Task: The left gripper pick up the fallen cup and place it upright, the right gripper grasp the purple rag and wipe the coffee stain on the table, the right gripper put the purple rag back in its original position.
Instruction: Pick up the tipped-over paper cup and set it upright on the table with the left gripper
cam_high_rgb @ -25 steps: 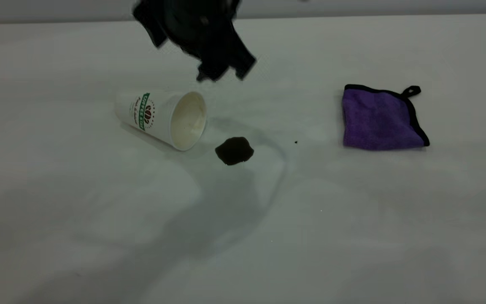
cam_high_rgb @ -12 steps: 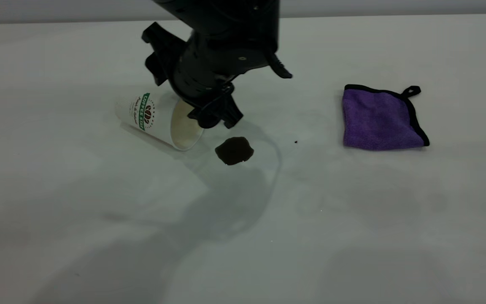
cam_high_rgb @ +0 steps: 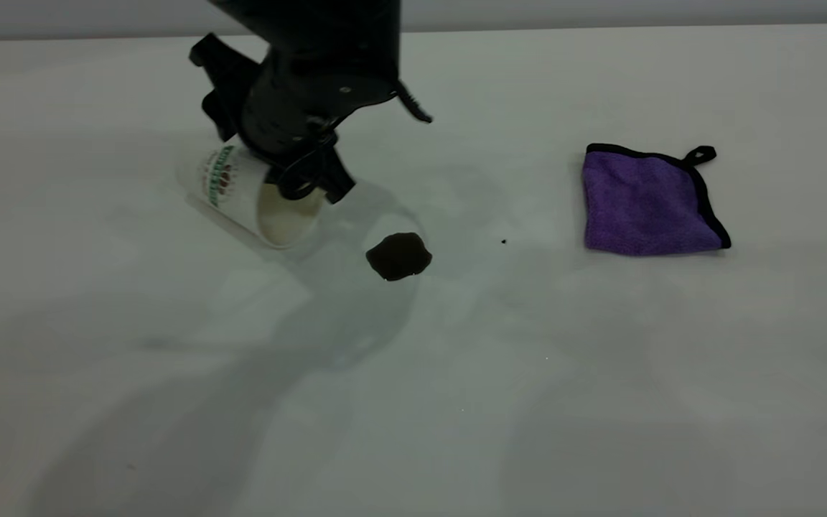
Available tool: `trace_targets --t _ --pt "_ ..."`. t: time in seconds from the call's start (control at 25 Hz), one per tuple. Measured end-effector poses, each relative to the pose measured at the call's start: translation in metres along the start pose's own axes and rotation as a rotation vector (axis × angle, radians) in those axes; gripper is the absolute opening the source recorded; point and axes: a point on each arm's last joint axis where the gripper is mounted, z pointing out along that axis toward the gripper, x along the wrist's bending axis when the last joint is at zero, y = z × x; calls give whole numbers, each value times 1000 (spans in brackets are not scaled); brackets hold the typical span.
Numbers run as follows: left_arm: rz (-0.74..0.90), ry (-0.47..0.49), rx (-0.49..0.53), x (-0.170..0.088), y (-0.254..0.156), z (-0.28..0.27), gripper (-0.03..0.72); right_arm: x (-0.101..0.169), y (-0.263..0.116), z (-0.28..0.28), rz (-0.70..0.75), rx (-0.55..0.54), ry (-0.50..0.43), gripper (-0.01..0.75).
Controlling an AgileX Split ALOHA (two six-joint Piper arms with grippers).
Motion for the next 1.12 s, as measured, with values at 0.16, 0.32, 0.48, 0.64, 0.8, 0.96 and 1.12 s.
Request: trace_targets --t 0.16,0.32,0.48,0.64,0.8,0.96,1.12 --pt "20 50 17 7 -1 4 143 0 0 0 0 0 0 241" --pt "55 102 17 21 9 -6 19 0 0 0 0 0 0 241" --pt "5 14 -14 51 29 -35 8 0 0 0 0 0 0 241" --pt "-121 -150 -91 108 47 -68 8 0 0 0 0 0 0 241" --pt "-236 -349 -107 146 45 -61 8 0 0 0 0 0 0 241" --pt "-316 -535 -96 160 37 -38 8 0 0 0 0 0 0 241" --pt "-384 -689 -105 166 31 -10 8 0 0 0 0 0 0 241"
